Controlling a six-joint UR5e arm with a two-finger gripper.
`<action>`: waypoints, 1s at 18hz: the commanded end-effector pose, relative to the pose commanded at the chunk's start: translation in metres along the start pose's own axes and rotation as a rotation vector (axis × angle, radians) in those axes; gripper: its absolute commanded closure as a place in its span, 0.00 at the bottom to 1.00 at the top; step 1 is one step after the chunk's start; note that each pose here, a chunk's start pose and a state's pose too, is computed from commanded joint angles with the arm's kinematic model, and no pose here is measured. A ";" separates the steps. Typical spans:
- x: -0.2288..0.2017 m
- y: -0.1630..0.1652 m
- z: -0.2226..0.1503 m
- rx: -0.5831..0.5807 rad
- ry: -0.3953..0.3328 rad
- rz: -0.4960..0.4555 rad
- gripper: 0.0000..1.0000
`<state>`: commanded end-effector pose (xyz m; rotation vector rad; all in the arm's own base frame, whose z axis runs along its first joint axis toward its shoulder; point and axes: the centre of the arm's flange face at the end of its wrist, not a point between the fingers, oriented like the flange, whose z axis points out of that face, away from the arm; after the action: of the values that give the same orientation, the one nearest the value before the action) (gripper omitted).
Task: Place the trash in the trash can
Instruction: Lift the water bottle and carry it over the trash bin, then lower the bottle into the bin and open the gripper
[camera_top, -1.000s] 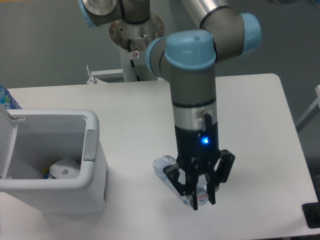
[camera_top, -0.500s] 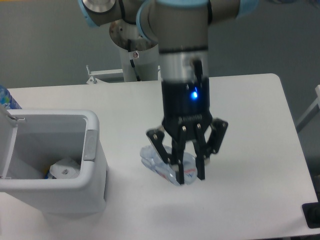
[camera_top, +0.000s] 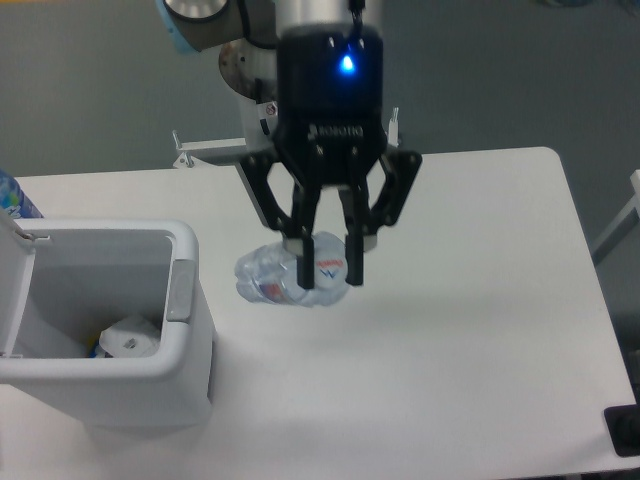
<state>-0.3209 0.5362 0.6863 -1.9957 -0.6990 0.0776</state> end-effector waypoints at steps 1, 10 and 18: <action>0.002 -0.001 -0.003 0.004 0.002 0.002 0.62; 0.096 0.032 0.005 -0.054 0.148 0.075 0.61; 0.132 0.077 0.045 -0.156 0.204 0.103 0.61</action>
<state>-0.1924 0.6107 0.6301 -2.1523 -0.4829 -0.1216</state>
